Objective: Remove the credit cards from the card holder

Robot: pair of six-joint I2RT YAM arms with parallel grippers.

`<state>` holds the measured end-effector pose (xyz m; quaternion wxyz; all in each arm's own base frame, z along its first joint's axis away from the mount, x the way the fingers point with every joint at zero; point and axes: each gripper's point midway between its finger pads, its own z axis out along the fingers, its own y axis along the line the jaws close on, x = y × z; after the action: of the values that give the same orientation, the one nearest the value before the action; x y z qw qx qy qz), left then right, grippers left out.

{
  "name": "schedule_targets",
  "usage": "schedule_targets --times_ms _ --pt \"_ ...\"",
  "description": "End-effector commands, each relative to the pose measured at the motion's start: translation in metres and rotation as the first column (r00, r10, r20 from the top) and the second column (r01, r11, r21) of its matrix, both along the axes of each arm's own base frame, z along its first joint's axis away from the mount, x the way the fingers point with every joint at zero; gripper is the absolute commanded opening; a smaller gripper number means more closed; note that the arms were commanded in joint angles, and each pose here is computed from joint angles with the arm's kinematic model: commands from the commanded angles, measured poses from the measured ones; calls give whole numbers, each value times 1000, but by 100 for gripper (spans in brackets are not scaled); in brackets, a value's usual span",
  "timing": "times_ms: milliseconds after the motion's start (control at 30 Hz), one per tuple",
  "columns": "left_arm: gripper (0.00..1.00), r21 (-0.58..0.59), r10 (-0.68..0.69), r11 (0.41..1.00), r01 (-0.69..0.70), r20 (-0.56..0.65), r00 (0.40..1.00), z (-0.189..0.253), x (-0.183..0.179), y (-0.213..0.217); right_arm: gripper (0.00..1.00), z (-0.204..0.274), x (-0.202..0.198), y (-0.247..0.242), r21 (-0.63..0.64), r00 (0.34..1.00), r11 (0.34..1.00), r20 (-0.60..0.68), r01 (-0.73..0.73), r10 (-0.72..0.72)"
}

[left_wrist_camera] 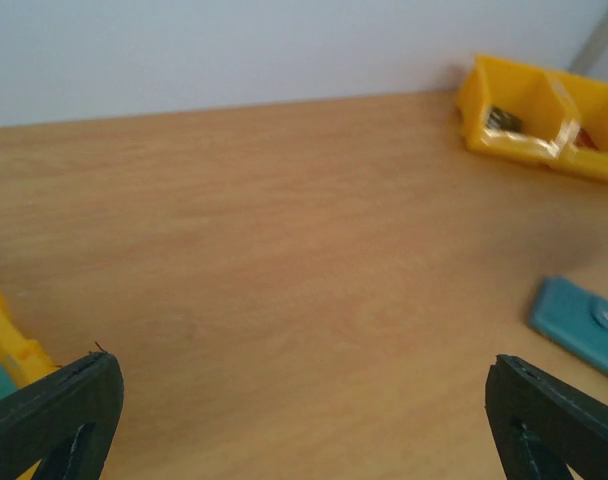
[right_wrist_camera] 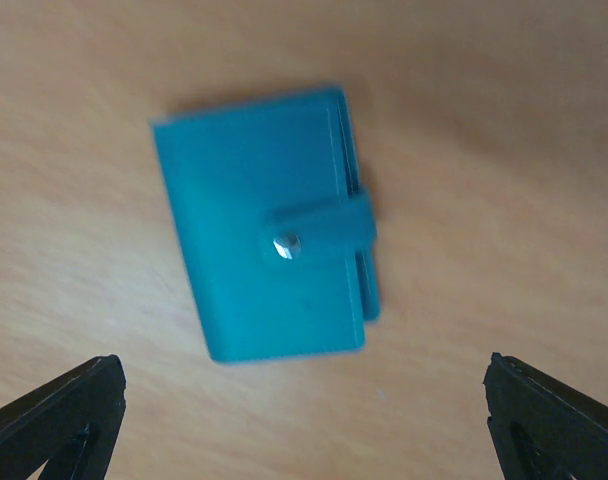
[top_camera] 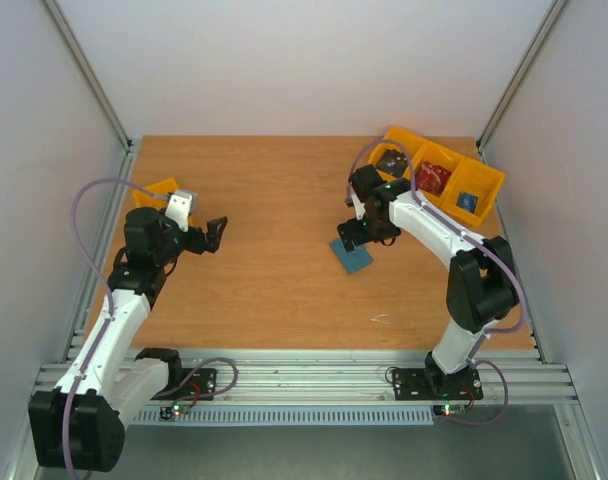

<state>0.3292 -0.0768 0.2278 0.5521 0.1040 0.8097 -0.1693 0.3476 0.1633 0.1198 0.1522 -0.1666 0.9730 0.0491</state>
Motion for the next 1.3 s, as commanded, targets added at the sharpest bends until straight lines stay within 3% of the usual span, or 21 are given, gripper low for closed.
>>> schedule_targets --times_ms 0,200,367,633,733,867,967,1133,1267 --pt "99 93 -275 957 277 -31 961 1 -33 -31 99 -22 -36 -25 -171 983 984 -185 -53 20" --pt "99 113 -302 942 316 -124 945 -18 -38 -31 99 -52 -31 -13 -150 964 984 -259 -93 52" --pt "99 137 -325 930 340 -125 938 -19 -39 -33 99 -70 -22 -1 -120 952 984 -293 -130 90" --pt "99 175 -136 972 156 -120 983 -19 -13 -7 98 -104 -16 3 -136 933 980 -349 -142 87" --pt "99 140 -93 983 116 -162 982 -17 -14 -3 93 -108 -18 2 -144 929 979 -359 -145 85" --pt "99 145 -192 964 223 -199 961 -25 -35 -15 83 -108 -24 0 -148 926 977 -367 -152 88" --pt "99 171 -231 952 255 -149 962 -16 -39 -18 73 -103 -23 1 -135 934 981 -348 -141 87" --pt "99 49 -32 998 36 -84 996 15 -16 -1 66 -78 -13 12 -80 955 990 -284 -116 89" --pt "99 -121 -6 993 -5 -84 996 35 -14 -6 61 -35 -6 32 34 974 993 -195 -112 117"
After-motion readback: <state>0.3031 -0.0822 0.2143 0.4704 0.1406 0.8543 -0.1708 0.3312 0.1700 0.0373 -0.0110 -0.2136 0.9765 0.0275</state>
